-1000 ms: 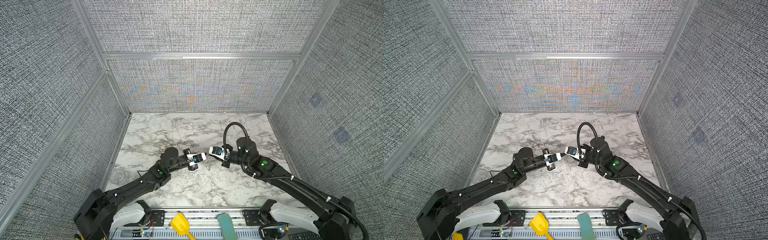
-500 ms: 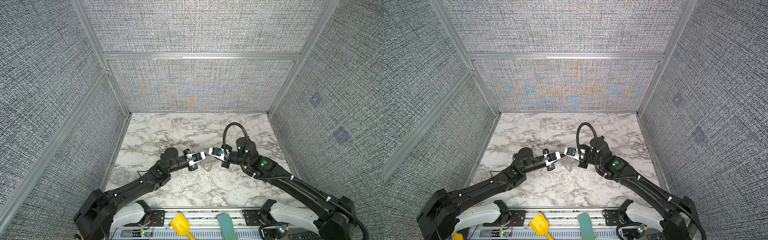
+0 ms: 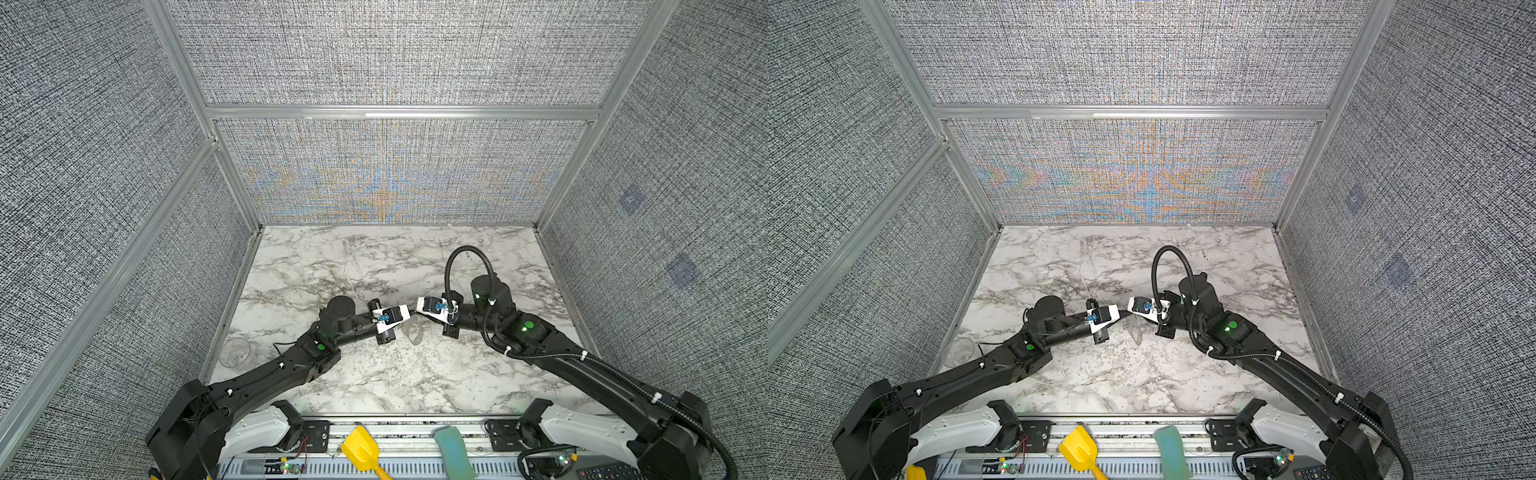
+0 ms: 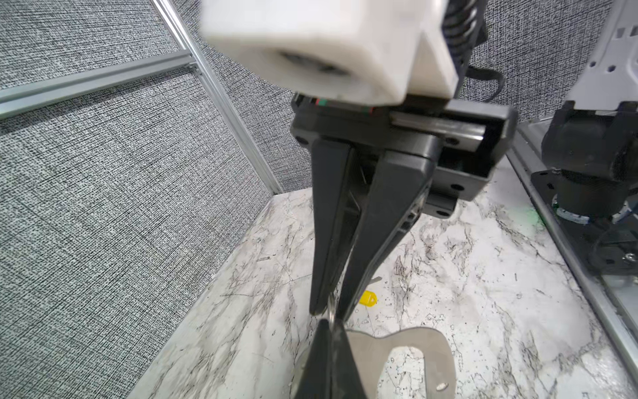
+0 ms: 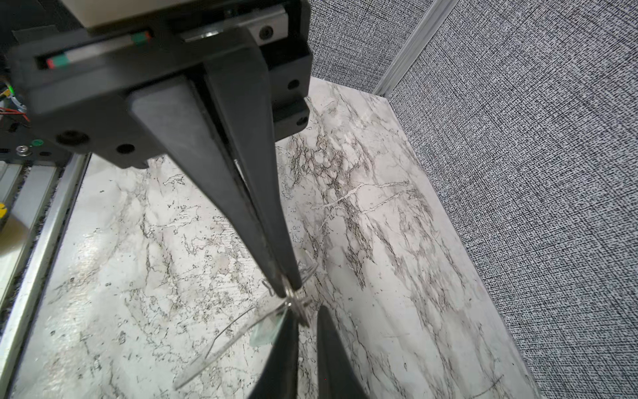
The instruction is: Remove the keys from the keyring
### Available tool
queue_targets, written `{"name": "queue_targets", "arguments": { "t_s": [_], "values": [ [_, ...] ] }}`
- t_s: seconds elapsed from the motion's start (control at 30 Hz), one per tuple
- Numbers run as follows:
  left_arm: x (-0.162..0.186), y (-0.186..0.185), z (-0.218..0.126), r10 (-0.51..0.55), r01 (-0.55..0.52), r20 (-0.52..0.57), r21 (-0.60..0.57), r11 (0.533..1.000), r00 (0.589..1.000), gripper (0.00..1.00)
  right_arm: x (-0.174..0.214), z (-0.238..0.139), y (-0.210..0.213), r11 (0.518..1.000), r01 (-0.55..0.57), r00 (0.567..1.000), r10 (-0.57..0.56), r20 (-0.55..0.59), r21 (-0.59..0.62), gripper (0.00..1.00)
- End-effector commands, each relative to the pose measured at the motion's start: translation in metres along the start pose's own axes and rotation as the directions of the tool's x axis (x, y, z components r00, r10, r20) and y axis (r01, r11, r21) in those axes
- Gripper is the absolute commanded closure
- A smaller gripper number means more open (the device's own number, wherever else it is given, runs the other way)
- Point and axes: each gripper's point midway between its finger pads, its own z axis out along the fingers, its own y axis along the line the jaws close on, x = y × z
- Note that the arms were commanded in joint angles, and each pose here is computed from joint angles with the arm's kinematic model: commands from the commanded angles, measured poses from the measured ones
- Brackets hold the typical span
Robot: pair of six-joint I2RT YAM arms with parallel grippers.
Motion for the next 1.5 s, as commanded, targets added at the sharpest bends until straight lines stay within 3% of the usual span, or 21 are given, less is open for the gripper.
{"name": "queue_targets", "arguments": {
  "t_s": [0.0, 0.3, 0.77, 0.8, 0.83, 0.93, 1.13, 1.47],
  "values": [
    [-0.006, -0.003, 0.000, -0.007, 0.007, 0.024, 0.028, 1.000, 1.000, 1.00, -0.006, -0.003, 0.000, 1.000, 0.007, 1.000, -0.007, 0.017, -0.004, 0.86],
    [-0.004, -0.007, 0.001, -0.013, 0.012, 0.015, 0.057, 0.998, 1.000, 1.00, -0.010, -0.007, 0.006, 0.999, 0.008, 1.000, -0.007, 0.030, -0.033, 0.86],
    [0.003, -0.007, 0.004, -0.020, 0.021, -0.020, 0.069, 0.997, 1.000, 1.00, -0.005, -0.005, 0.011, 0.999, -0.010, 1.000, 0.011, 0.017, -0.052, 1.00],
    [0.004, -0.003, 0.003, -0.016, 0.017, -0.034, 0.048, 0.999, 0.999, 0.83, -0.002, -0.005, 0.009, 0.999, -0.015, 1.000, 0.015, 0.004, -0.045, 1.00],
    [0.005, 0.001, 0.002, -0.003, 0.004, -0.048, 0.021, 1.000, 0.999, 0.73, 0.000, -0.005, 0.009, 0.999, -0.019, 1.000, 0.019, -0.010, -0.045, 1.00],
    [0.009, 0.009, -0.006, 0.046, -0.050, -0.093, -0.038, 0.998, 0.995, 0.63, 0.006, -0.004, 0.010, 0.997, -0.047, 0.997, 0.044, -0.057, -0.057, 1.00],
    [0.018, 0.012, -0.017, 0.110, -0.122, -0.176, -0.057, 0.991, 0.978, 0.65, 0.006, 0.000, 0.005, 0.994, -0.091, 0.991, 0.084, -0.103, -0.067, 1.00],
    [0.016, 0.016, -0.012, 0.143, -0.155, -0.176, -0.054, 0.987, 0.974, 0.68, 0.008, 0.002, 0.004, 0.986, -0.134, 0.979, 0.116, -0.171, -0.102, 1.00]
  ]
}}
